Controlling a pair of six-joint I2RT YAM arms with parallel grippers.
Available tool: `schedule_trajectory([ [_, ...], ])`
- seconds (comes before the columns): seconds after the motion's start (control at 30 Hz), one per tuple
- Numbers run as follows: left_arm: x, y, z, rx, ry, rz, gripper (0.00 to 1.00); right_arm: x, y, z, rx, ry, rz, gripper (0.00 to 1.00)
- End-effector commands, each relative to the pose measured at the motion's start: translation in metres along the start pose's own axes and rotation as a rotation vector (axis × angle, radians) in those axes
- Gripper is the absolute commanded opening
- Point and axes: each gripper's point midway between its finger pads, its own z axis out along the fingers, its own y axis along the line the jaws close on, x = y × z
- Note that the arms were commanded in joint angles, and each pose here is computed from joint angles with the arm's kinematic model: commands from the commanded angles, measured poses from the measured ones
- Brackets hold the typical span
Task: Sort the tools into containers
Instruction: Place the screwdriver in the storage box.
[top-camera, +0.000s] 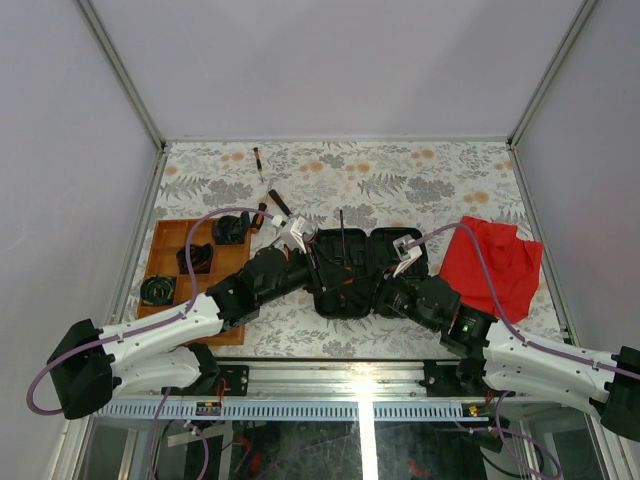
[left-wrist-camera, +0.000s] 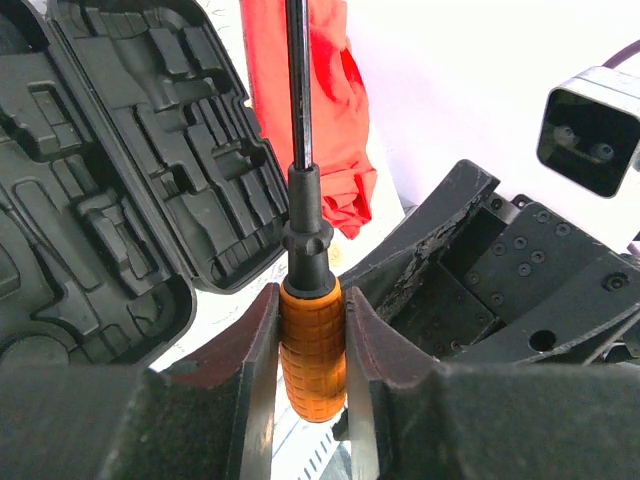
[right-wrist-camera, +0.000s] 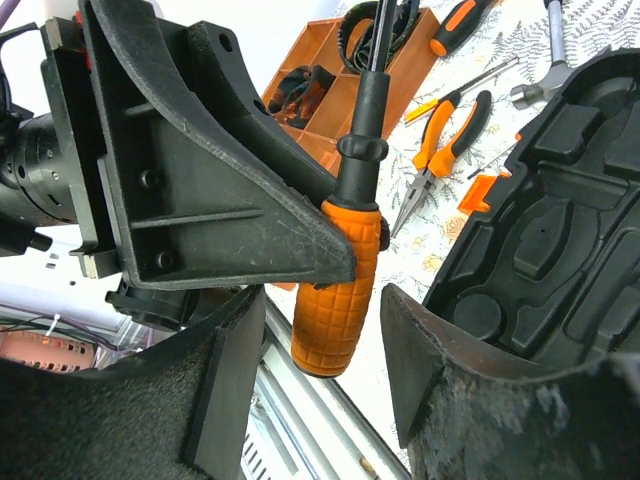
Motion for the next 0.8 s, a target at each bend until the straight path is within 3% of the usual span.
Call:
schedule_trajectory([
  [0.0,-0.014,-0.021,-0.004,0.084,-0.049,0.012,0.0,-0.018,0.011,0.003,-0.014,-0.064,0.025,0.55],
  [0.33,-0.008,-0.015,-0.005,0.072,-0.033,0.013,0.0,-0.02,0.007,0.004,0.016,-0.067,0.029,0.28],
  [0.57,-0.009,-0.011,-0.009,0.058,-0.041,0.028,0.34,-0.015,-0.01,0.003,0.118,-0.041,0.037,0.09],
  [0.77,-0.009,0.009,-0.006,-0.003,-0.015,0.04,0.5,-0.01,-0.031,-0.007,0.228,-0.017,0.027,0.01],
])
